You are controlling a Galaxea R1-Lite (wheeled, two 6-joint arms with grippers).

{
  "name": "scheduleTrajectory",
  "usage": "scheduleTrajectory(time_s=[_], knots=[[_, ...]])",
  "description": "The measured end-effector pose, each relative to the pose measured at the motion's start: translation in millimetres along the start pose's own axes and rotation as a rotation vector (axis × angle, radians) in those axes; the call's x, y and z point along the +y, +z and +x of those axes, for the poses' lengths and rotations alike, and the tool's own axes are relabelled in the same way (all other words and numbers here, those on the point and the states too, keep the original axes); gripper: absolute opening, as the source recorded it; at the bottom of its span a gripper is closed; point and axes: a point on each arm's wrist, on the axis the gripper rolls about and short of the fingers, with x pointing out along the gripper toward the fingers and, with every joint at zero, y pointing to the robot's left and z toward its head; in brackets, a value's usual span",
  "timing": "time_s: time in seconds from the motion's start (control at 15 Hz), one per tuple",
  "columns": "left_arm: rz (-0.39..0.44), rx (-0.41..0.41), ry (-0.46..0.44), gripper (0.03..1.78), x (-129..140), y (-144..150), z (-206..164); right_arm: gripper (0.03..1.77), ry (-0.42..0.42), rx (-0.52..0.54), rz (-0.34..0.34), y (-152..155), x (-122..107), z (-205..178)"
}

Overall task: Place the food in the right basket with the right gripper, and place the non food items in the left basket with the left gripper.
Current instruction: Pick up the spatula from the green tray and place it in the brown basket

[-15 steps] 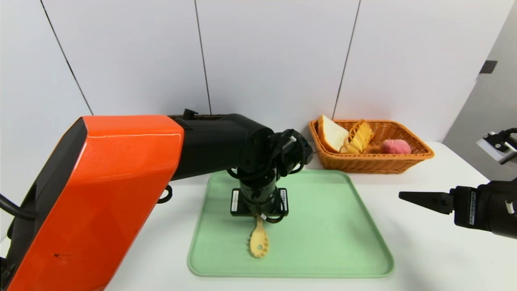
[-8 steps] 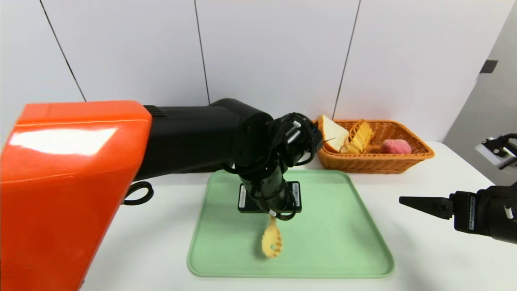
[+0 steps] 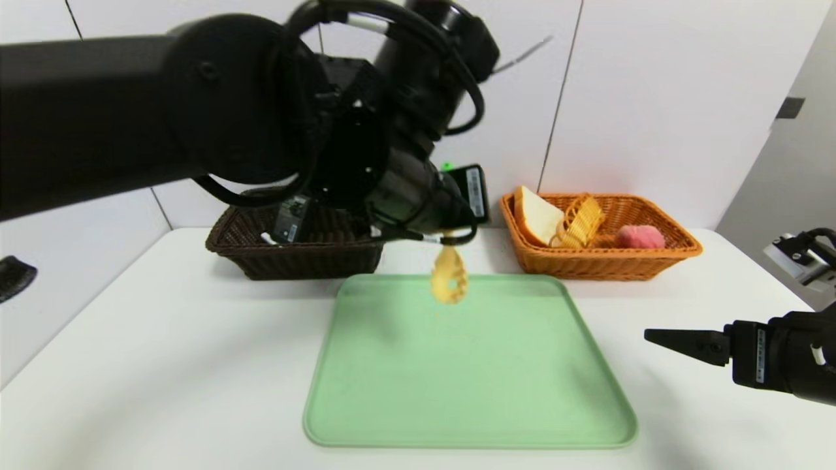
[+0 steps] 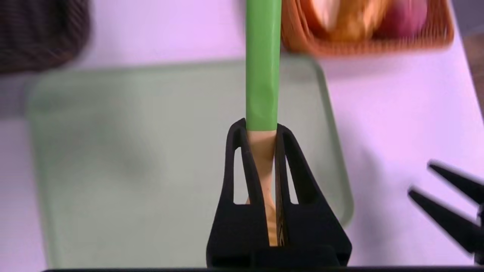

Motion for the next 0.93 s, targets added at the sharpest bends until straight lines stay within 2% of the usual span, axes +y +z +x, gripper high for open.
scheduleTrajectory(time_s=[0.07,0.27,0.4,0.73,0.93], knots=[[-0.025,-0.095,0.038,0.12,7.6,14.1,-4.0,1.71,-0.002,0.003,0.001,-0.1,-0.2,0.8],[-0.117,-0.291,0.147,0.12,32.3,45.7,-7.2,1.71,-0.008,0.010,0.004,0.2,-1.0,3.0],[-0.172,-0.373,0.235,0.12,52.4,60.5,0.1,1.71,-0.013,0.009,0.005,0.6,-1.5,3.5],[-0.328,-0.411,0.476,0.12,125.5,76.4,54.9,1.71,-0.021,-0.006,0.002,3.7,-1.6,2.2],[-0.405,-0.406,0.567,0.12,160.6,75.8,82.8,1.71,-0.023,-0.009,-0.003,3.5,-1.4,1.2]])
